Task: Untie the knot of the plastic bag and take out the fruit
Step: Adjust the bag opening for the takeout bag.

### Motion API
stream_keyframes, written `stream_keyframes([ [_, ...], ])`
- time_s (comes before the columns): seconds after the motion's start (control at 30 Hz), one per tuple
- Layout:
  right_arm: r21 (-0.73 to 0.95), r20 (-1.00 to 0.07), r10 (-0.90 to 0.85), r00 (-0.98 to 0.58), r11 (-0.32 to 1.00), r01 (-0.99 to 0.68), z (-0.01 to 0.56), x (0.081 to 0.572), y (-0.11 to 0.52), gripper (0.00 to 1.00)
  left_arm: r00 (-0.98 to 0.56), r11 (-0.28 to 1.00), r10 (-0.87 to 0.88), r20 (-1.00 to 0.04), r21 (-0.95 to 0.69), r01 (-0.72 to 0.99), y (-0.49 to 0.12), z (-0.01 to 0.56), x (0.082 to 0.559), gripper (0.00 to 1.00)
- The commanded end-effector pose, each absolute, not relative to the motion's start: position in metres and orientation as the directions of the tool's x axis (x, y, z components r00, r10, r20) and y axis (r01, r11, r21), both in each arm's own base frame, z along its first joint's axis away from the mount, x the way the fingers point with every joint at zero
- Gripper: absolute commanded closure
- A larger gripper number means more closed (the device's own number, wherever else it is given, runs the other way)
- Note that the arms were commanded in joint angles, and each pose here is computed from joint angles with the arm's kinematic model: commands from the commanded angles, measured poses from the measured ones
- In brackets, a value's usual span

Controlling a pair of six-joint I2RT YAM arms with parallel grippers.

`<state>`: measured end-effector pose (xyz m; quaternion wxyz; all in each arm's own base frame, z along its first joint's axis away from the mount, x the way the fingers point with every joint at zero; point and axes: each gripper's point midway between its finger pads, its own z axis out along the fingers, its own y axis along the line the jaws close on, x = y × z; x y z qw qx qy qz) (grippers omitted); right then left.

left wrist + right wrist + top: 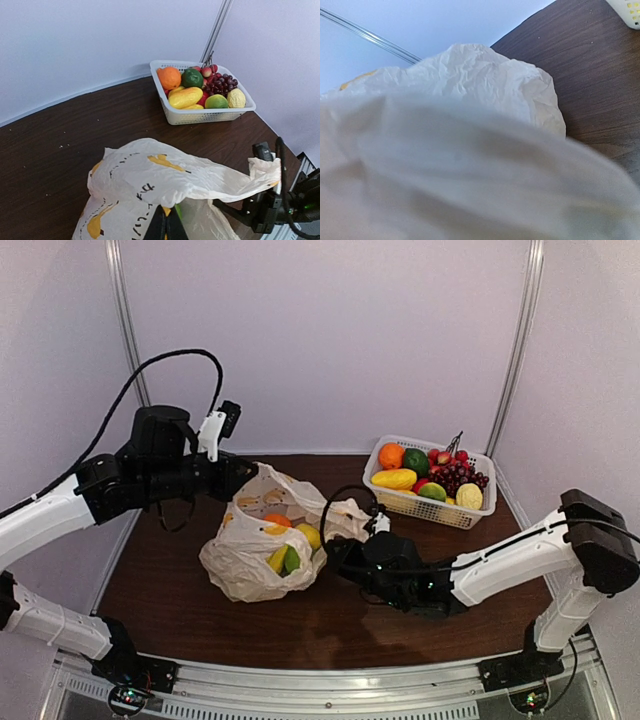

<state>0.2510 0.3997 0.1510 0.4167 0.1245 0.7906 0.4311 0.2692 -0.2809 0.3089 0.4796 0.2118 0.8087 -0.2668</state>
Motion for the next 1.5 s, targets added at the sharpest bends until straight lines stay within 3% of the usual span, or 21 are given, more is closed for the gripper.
stream_keyframes([
  [0.0,0.728,-0.607,0.536,-0.586,0.671,-0.141,0.146,0.245,0.358,1.00,-0.411,0.804,0.060,-0.910,-0.200,0.560,-0.261,0.329,0.291,1.00],
  [0.57,0.614,-0.551,0.484,-0.680,0.787,0.063,0.034,0.192,0.236,1.00,-0.411,0.834,-0.037,-0.911,-0.255,0.489,-0.212,0.339,0.347,1.00],
  [0.7,0.612,-0.573,0.471,-0.671,0.790,0.031,0.044,0.193,0.236,1.00,-0.402,0.766,-0.011,-0.915,-0.266,0.585,-0.230,0.338,0.341,1.00],
  [0.87,0.538,-0.703,0.363,-0.612,0.834,-0.123,0.094,0.202,0.245,0.99,-0.389,0.606,0.098,-0.916,-0.255,0.753,-0.260,0.329,0.319,1.00],
  [1.07,0.378,-0.837,0.181,-0.516,0.873,-0.307,0.160,0.205,0.245,0.50,-0.397,0.492,0.157,-0.905,-0.277,0.825,-0.272,0.314,0.295,1.00],
  [1.1,0.354,-0.849,0.155,-0.505,0.877,-0.325,0.168,0.206,0.244,0.44,-0.399,0.498,0.159,-0.903,-0.276,0.822,-0.271,0.313,0.294,0.94],
  [1.2,0.277,-0.870,0.052,-0.491,0.875,-0.398,0.186,0.210,0.249,0.25,-0.386,0.533,0.153,-0.910,-0.252,0.807,-0.266,0.318,0.293,0.53],
  [1.27,0.222,-0.876,-0.031,-0.481,0.860,-0.459,0.193,0.211,0.259,0.15,-0.366,0.565,0.139,-0.920,-0.230,0.793,-0.260,0.327,0.293,0.32],
  [1.33,0.158,-0.876,-0.114,-0.469,0.850,-0.502,0.198,0.215,0.268,0.08,-0.346,0.602,0.126,-0.930,-0.206,0.772,-0.253,0.339,0.290,0.22],
  [1.47,0.076,-0.870,-0.225,-0.438,0.818,-0.570,0.203,0.222,0.288,0.00,-0.308,0.628,0.159,-0.938,-0.145,0.765,-0.254,0.354,0.276,0.17],
])
